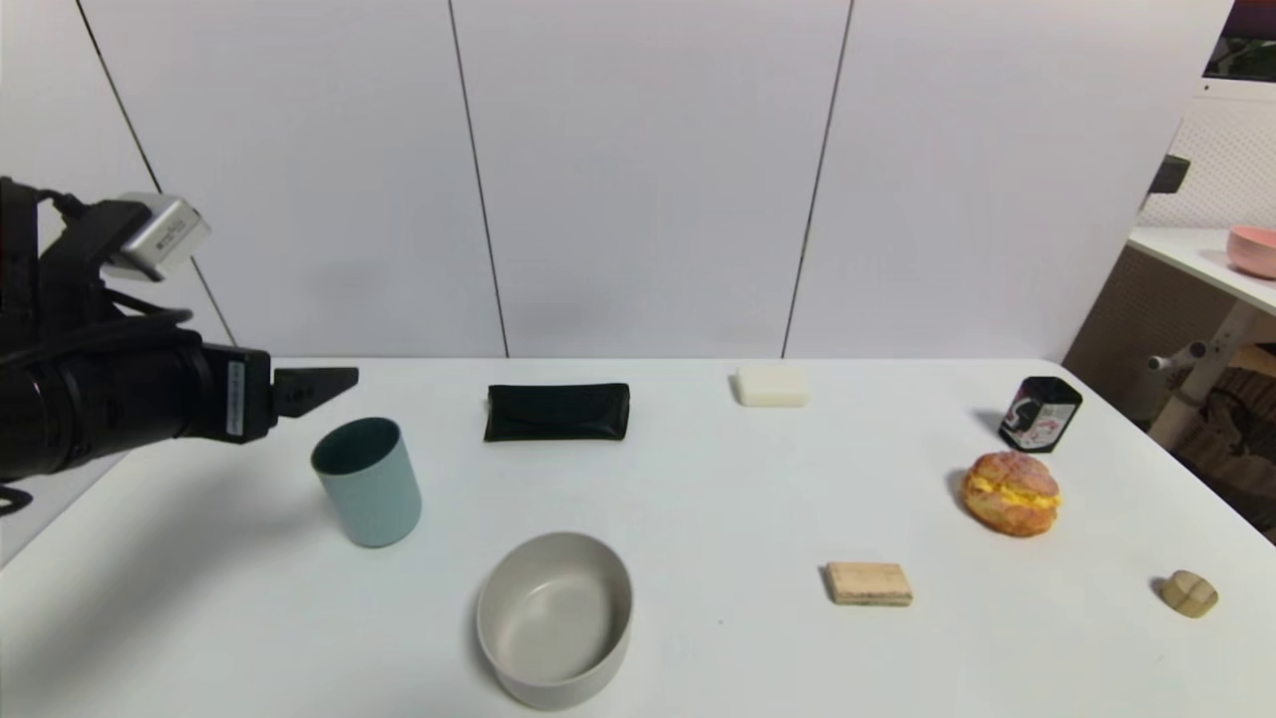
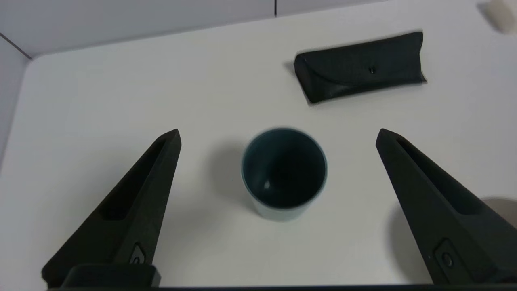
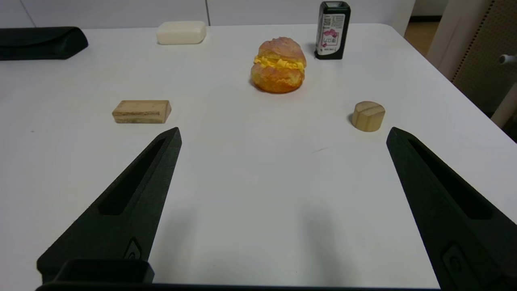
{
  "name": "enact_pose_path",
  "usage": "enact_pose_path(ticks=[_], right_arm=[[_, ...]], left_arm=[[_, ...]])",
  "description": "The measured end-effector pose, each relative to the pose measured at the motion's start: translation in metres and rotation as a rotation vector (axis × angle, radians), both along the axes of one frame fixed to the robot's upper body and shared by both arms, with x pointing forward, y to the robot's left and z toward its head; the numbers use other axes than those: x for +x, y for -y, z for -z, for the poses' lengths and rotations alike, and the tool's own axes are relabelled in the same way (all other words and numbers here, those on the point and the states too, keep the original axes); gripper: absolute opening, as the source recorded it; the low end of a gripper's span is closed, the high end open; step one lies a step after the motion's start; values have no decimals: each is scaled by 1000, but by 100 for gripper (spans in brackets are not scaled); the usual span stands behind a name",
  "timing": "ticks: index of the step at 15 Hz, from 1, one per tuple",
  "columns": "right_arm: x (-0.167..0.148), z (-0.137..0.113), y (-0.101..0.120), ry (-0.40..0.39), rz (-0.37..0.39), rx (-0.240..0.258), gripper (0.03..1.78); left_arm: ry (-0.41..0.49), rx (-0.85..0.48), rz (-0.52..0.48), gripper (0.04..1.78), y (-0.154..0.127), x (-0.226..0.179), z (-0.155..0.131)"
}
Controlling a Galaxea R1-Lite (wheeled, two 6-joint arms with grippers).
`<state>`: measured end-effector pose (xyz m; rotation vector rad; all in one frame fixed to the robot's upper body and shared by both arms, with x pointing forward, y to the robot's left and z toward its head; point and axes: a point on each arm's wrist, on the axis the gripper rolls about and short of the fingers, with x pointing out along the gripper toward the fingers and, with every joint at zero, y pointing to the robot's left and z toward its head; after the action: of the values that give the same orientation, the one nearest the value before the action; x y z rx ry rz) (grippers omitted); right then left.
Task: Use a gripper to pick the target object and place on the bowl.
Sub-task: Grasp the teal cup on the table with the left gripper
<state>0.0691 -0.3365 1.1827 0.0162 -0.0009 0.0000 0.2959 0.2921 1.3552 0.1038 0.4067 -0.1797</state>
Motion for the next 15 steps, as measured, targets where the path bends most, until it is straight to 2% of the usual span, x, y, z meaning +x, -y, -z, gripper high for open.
enact_pose_path(ticks=[1, 3, 5, 7, 9, 15], right_arm=[[0, 0, 0, 0, 0, 0, 175], [0, 0, 0, 0, 0, 0, 175], [0, 0, 0, 0, 0, 0, 175], [0, 0, 0, 0, 0, 0, 175], [0, 0, 0, 0, 0, 1, 175], [0, 0, 0, 0, 0, 0, 175]], left_arm=[[25, -5, -20, 171, -3, 6, -15], [9, -2, -57, 171, -10, 17, -36], [-85, 4, -72, 171, -16, 27, -43], [-225, 8, -72, 171, -20, 38, -38], [-313, 15, -78, 171, -22, 48, -30], [-420, 29, -90, 171, -25, 74, -3]])
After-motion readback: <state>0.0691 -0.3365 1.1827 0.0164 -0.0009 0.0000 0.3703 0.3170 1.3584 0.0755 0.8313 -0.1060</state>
